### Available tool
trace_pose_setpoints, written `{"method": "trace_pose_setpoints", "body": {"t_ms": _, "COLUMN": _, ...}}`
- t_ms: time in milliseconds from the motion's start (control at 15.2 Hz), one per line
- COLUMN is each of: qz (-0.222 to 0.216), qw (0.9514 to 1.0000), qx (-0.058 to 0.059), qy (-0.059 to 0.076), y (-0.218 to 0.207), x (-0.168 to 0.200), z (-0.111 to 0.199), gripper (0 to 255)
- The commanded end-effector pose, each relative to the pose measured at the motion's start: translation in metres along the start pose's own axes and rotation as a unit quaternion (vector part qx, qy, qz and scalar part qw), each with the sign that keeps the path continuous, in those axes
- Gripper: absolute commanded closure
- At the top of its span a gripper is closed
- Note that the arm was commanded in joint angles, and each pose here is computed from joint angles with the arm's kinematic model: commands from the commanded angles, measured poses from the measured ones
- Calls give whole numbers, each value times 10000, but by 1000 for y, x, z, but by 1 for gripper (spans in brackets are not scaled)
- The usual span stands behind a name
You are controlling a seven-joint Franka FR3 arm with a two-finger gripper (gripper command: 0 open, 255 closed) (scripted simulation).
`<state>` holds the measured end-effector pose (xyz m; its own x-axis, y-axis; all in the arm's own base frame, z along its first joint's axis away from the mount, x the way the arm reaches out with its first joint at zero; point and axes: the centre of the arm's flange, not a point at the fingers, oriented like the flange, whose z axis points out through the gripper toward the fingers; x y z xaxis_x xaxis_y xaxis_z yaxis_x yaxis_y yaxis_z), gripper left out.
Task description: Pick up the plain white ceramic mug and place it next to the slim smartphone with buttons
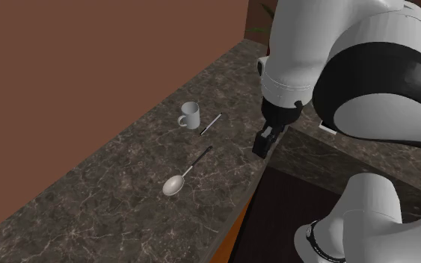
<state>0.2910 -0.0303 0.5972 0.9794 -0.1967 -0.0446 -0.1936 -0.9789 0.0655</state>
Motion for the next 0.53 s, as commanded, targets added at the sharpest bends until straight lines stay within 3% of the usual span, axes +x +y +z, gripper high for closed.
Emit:
{"method": "trace_pose_setpoints", "body": {"t_ms": 0, "qz": 0, "qw": 10000, "qx": 0, "qy": 0, "y": 0, "x": 0, "z": 0, "gripper": 0}}
{"method": "trace_pose_setpoints", "body": {"t_ms": 462, "qz": -242, "qw": 9994, "qx": 101, "qy": 208, "y": 41, "x": 65, "z": 44, "gripper": 0}}
